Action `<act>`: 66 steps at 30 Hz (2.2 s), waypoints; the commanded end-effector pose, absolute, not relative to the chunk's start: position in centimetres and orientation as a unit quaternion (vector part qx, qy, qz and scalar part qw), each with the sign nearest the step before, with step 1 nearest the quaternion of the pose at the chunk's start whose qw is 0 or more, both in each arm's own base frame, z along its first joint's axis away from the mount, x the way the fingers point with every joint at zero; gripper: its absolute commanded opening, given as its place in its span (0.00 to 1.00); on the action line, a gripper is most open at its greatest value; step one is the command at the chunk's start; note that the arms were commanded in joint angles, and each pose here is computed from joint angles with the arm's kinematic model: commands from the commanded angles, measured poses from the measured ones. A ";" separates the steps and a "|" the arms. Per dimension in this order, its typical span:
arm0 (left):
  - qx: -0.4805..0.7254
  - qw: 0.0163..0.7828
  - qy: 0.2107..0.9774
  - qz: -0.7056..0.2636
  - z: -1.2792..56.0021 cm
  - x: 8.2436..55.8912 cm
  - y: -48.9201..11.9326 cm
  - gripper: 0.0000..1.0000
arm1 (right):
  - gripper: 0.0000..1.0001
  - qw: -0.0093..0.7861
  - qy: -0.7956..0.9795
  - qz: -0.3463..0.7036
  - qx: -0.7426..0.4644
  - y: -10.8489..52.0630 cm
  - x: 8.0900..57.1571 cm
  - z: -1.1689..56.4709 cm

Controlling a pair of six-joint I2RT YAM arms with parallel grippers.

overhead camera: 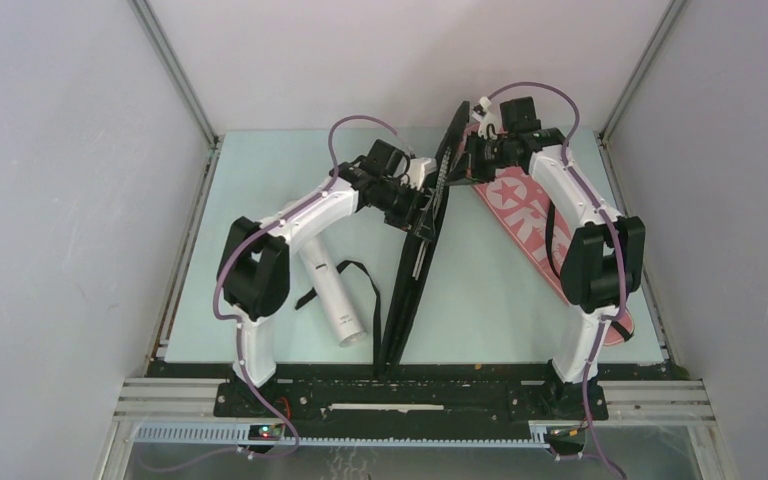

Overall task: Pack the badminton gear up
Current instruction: Pick up the racket bag from the center of the board.

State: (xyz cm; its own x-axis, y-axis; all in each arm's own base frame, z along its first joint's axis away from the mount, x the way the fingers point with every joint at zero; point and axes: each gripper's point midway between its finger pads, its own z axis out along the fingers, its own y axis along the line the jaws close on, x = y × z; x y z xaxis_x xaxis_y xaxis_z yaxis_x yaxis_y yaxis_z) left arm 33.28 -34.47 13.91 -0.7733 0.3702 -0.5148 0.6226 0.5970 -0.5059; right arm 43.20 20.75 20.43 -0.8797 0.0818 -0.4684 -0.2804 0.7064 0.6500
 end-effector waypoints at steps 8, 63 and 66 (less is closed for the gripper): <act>0.317 0.235 0.827 -0.400 18.7 33.1 -33.3 0.86 | 0.00 0.266 0.882 0.386 -0.054 22.5 45.6 21.2; 0.607 0.246 0.742 -0.147 26.8 30.5 -26.5 0.00 | 0.75 0.431 0.805 0.247 -0.323 10.0 30.3 34.0; 0.652 0.225 0.716 -0.107 25.8 29.2 -23.8 0.00 | 0.76 0.456 0.785 0.220 -0.357 9.7 28.7 35.0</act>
State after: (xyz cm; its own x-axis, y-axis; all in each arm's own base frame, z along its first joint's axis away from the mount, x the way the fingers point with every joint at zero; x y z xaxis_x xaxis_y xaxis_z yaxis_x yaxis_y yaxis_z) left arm 31.88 -28.65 24.78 -0.2734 0.7719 -0.5740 0.9459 0.3240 -0.0150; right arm 30.82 10.69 35.29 -0.4383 -0.2206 -0.8713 -0.7085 0.6813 0.1839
